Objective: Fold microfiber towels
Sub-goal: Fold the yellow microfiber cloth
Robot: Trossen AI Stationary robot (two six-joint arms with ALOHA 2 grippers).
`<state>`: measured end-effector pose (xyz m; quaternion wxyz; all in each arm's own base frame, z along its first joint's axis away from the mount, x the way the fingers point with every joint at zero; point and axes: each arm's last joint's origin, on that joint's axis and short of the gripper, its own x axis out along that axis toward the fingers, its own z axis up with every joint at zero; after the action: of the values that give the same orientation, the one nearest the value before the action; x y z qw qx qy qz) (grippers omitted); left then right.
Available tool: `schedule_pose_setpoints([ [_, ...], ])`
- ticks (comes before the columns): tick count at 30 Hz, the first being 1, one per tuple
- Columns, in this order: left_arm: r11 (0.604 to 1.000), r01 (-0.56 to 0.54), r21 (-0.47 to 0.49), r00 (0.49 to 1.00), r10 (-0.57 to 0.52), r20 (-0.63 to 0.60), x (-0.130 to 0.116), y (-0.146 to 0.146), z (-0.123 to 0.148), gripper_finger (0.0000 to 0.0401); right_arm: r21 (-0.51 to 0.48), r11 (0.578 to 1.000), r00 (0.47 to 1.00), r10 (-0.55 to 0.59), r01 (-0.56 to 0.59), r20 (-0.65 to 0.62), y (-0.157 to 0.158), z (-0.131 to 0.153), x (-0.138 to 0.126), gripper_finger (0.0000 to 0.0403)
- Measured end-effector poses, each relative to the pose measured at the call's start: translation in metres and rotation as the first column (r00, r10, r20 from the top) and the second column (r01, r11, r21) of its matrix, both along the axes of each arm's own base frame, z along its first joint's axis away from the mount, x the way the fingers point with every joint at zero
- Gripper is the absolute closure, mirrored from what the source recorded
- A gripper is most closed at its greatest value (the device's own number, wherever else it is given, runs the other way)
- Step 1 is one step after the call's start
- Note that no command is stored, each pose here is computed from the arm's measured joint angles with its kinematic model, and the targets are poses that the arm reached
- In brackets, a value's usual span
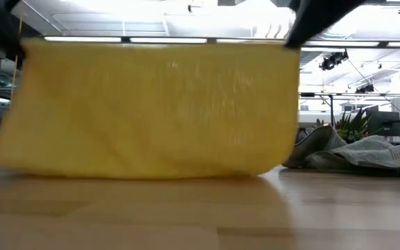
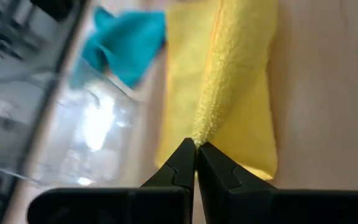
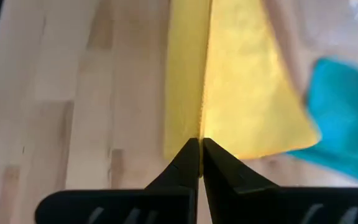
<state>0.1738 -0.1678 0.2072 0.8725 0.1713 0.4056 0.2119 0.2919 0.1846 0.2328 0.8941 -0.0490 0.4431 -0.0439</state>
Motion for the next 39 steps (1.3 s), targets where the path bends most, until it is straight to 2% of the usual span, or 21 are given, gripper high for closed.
schedule_pose_setpoints([
  [7,0.984,0.045,-0.174,0.997,-0.055,-0.053,0.018,-0.019,-0.042,0.0401,0.134,0.991,0.98,0.011,0.016,-0.196,0.003,-0.044,0.017,0.0403],
  [11,0.973,0.054,-0.227,0.994,-0.073,-0.078,0.026,-0.02,-0.054,0.0401,0.14,0.99,0.967,0.014,0.022,-0.255,-0.002,-0.059,0.023,0.0403],
  [14,0.978,0.028,-0.208,0.994,-0.048,-0.095,0.029,-0.014,-0.055,0.0401,0.106,0.994,0.967,0.011,0.017,-0.253,-0.01,-0.059,0.027,0.0403],
  [18,0.991,-0.03,-0.133,0.997,0.021,-0.068,0.027,-0.002,-0.047,0.0401,0.041,0.999,0.975,-0.017,0.027,-0.223,-0.024,-0.055,0.033,0.0403],
  [24,0.987,-0.162,-0.006,0.984,0.161,-0.075,0.024,0.024,-0.04,0.0401,-0.122,0.983,0.962,-0.164,0.14,-0.217,-0.06,-0.058,0.042,0.0403],
  [27,0.981,-0.195,-0.009,0.976,0.194,-0.095,0.024,0.032,-0.046,0.0401,-0.174,0.972,0.961,-0.191,0.157,-0.199,-0.074,-0.057,0.047,0.0403],
  [33,0.967,-0.255,-0.012,0.959,0.252,-0.13,0.017,0.049,-0.067,0.0401,-0.188,0.96,0.948,-0.245,0.208,-0.202,-0.105,-0.059,0.055,0.0403],
  [39,0.957,-0.29,-0.014,0.95,0.286,-0.122,0.019,0.056,-0.069,0.0401,-0.16,0.959,0.941,-0.264,0.233,-0.213,-0.121,-0.065,0.058,0.0403],
])
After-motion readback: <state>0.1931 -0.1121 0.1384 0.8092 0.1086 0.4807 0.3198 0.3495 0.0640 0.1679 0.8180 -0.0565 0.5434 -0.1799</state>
